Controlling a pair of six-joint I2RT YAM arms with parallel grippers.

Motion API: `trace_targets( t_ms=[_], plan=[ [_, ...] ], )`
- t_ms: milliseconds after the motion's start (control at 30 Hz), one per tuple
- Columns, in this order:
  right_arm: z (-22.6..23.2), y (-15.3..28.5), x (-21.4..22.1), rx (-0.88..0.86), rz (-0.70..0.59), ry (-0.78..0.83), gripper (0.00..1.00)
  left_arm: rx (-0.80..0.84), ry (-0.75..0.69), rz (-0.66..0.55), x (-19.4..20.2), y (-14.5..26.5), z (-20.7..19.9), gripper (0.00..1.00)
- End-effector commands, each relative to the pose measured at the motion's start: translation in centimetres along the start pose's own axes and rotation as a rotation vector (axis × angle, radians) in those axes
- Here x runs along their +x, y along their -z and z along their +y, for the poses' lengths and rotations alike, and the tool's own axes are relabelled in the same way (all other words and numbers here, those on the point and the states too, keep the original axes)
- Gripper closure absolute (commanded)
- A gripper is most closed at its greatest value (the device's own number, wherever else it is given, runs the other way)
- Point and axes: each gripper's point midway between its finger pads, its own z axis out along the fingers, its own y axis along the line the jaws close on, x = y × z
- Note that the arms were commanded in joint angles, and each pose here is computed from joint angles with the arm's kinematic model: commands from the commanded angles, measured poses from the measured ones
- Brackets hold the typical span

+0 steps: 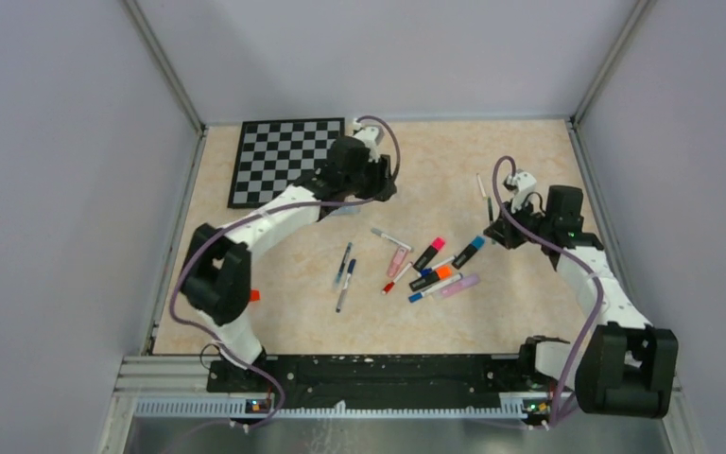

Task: Open the pen caps
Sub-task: Place the pen cap at the center of the board.

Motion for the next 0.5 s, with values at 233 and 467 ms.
trace_targets(
  t_ms=[233, 467],
  plan=[
    [-9.9, -2.3, -2.5, 0.235, 0.080, -0.090, 1.00, 0.149, -0.099, -0.282, 0.1, 14.6, -1.5, 0.06],
    [-14.4, -6.0, -3.9, 0.221, 0.158, -0.092, 1.00, 0.094, -0.056, -0.347, 3.9, 19.8, 0.7, 0.01]
  ],
)
